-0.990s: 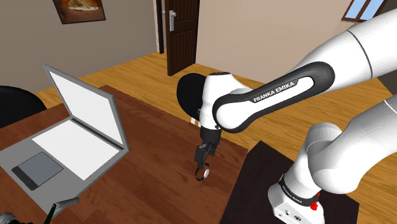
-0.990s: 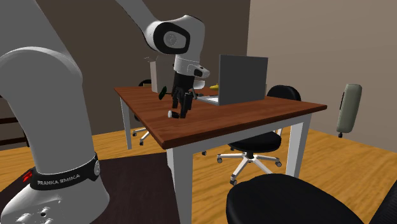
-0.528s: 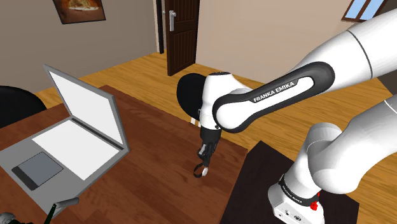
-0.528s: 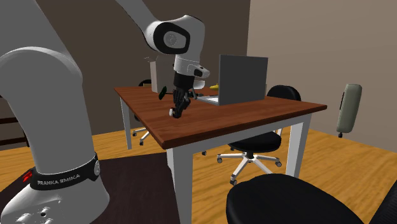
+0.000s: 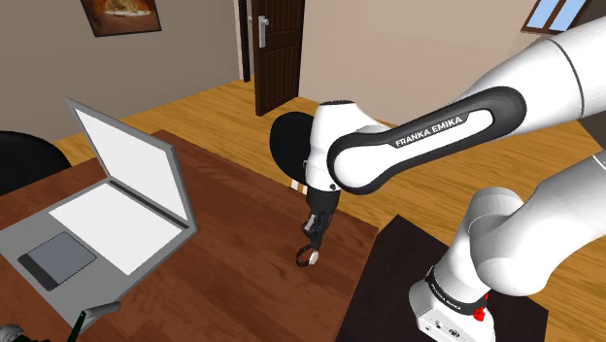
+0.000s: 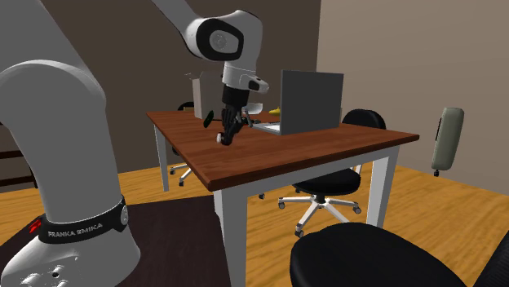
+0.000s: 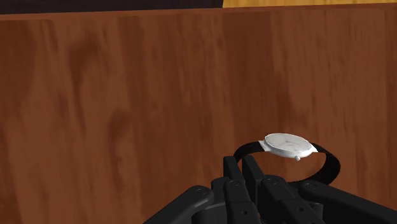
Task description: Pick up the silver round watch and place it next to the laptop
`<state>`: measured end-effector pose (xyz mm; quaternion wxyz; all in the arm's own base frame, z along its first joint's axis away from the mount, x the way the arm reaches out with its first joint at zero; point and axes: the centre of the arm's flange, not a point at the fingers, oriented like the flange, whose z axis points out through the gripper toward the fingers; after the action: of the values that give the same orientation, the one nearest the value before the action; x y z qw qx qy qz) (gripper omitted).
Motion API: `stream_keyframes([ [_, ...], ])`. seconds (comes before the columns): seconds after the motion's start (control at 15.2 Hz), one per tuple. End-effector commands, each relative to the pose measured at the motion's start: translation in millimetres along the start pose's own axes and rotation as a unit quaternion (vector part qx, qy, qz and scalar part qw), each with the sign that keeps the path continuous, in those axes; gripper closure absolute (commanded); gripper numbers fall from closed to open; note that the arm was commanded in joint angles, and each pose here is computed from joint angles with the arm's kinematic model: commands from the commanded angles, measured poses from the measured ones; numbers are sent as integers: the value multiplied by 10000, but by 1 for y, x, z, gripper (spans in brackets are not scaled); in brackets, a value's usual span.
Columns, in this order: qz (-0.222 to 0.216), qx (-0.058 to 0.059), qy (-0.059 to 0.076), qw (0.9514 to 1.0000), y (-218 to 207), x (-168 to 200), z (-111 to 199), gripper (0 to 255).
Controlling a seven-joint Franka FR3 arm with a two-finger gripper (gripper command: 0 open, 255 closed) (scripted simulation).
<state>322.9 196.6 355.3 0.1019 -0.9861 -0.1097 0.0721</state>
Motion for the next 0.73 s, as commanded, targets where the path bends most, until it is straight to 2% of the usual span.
stream_keyframes([
  [0.0, 1, -1, -3, 10000, -2, -1, -11, 255],
  [0.66, 1, -1, -3, 10000, -14, -7, -62, 255],
])
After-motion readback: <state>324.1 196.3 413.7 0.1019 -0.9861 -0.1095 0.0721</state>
